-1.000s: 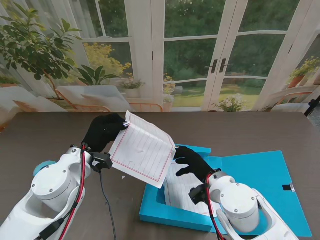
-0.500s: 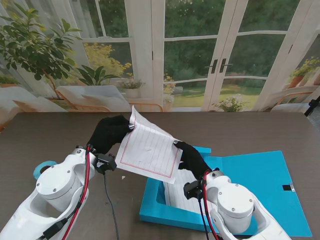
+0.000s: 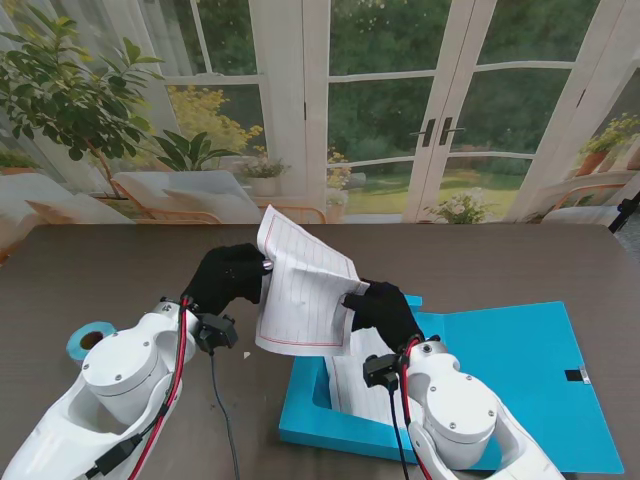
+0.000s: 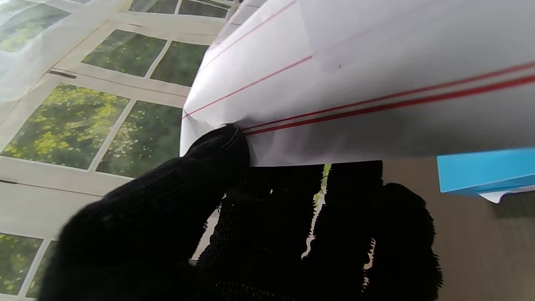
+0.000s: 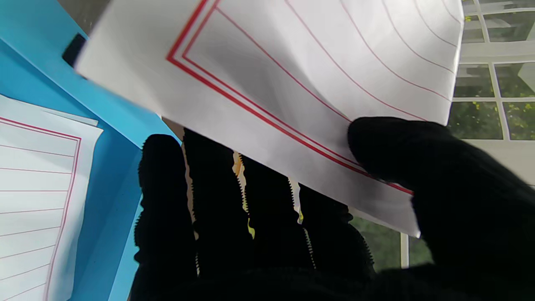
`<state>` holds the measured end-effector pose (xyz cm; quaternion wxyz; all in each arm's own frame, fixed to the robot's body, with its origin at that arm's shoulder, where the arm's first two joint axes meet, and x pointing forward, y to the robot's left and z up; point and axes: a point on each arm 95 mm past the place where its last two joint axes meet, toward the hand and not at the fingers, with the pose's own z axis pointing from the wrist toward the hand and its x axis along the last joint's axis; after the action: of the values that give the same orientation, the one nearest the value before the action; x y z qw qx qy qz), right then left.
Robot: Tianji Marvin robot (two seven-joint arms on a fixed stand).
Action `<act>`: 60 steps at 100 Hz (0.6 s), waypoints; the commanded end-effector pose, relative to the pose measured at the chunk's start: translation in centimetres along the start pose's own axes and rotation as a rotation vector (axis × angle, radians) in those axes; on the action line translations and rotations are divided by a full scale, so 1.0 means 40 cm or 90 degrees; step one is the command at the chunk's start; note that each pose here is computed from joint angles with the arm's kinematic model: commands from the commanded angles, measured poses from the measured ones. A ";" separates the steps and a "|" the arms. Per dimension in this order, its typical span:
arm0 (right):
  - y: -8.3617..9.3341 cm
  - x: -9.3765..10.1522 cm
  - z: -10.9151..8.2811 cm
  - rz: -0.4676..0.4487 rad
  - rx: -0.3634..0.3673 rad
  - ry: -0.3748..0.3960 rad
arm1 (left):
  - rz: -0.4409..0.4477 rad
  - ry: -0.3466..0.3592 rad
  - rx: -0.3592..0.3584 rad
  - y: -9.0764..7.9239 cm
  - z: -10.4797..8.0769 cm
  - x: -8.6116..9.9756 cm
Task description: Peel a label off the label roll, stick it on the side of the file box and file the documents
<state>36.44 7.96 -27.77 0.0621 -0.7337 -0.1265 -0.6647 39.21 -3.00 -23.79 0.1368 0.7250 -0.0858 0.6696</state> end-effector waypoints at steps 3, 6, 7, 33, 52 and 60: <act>-0.004 0.007 -0.012 0.014 0.001 0.009 | 0.005 -0.014 -0.009 0.004 0.002 -0.017; -0.002 0.009 -0.015 0.021 -0.003 0.010 | 0.005 -0.016 -0.007 0.004 0.002 -0.019; -0.002 0.009 -0.015 0.023 -0.004 0.010 | 0.005 -0.017 -0.007 0.003 0.002 -0.019; 0.029 0.014 -0.034 0.052 0.064 0.006 | 0.016 -0.034 -0.011 -0.001 -0.001 -0.028; 0.031 0.016 -0.037 0.055 0.080 0.008 | 0.030 -0.051 -0.023 0.001 -0.007 -0.032; 0.027 0.016 -0.036 0.053 0.080 0.009 | 0.036 -0.056 -0.027 0.001 -0.009 -0.035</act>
<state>35.74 5.95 -26.96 0.1235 -0.7309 -0.1309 -0.6583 39.02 -2.78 -25.04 0.1213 0.7474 -0.1155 0.6429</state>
